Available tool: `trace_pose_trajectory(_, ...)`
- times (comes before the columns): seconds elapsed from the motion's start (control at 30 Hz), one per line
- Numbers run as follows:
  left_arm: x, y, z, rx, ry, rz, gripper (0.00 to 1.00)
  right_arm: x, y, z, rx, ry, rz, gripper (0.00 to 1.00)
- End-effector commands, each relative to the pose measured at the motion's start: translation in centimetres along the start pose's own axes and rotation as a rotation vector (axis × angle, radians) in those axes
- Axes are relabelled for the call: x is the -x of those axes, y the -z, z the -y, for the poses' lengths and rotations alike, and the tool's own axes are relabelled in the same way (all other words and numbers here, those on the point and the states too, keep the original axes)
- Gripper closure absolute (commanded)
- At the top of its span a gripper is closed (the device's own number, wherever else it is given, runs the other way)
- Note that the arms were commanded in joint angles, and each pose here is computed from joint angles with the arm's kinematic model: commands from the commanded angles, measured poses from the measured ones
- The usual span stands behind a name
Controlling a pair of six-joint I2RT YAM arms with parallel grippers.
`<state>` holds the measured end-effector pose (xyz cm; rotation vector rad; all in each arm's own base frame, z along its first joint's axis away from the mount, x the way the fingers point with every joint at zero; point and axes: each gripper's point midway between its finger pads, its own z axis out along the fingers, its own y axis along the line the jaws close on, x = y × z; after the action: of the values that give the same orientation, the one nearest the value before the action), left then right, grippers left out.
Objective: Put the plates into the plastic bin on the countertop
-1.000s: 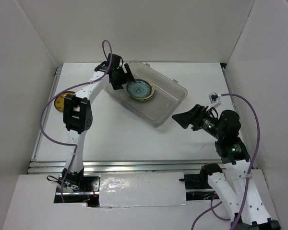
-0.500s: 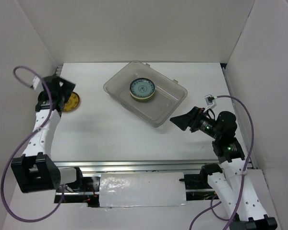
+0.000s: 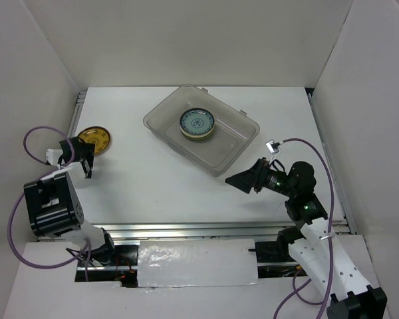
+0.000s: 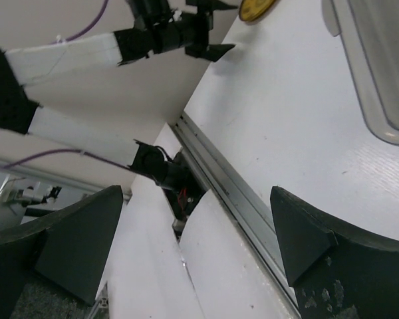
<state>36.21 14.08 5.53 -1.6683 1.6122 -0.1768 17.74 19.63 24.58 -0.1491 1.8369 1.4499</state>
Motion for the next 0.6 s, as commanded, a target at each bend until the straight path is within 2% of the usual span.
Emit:
trace_pose_trajectory(0.0, 0.8, -2.0, 2.5, -0.042, 0.079, 0.023, 0.02, 0.4, 0.0, -2.4, 0.096, 0.077, 0.014, 0.0)
trace_pose_trajectory(0.23, -2.1, -5.0, 0.2, 0.155, 0.081, -0.03, 0.11, 0.1, -0.3, -1.8, 0.078, 0.08, -0.007, 0.0)
trace_pose_trajectory(0.33, -2.7, -5.6, -0.8, 0.185, 0.1, -0.037, 0.26, 0.1, -0.3, -1.7, 0.065, 0.075, -0.006, 0.0)
trace_pose_trajectory(0.43, -3.1, -6.2, -1.2, 0.196, 0.11, -0.052, 0.57, 0.3, -0.1, -1.9, 0.062, 0.075, 0.003, 0.0)
trace_pose_trajectory(0.47, -3.1, -6.3, -1.3, 0.199, 0.112, -0.055, 0.73, 0.5, 0.0, -2.3, 0.064, 0.084, 0.008, 0.0)
trace_pose_trajectory(0.53, -3.1, -6.4, -1.5, 0.19, 0.135, -0.062, 0.87, 0.7, 0.1, -2.3, 0.049, 0.085, 0.01, 0.0)
trace_pose_trajectory(0.57, -3.1, -6.3, -1.7, 0.191, 0.144, -0.067, 1.0, 0.8, 0.2, -2.6, 0.05, 0.095, 0.012, 0.0)
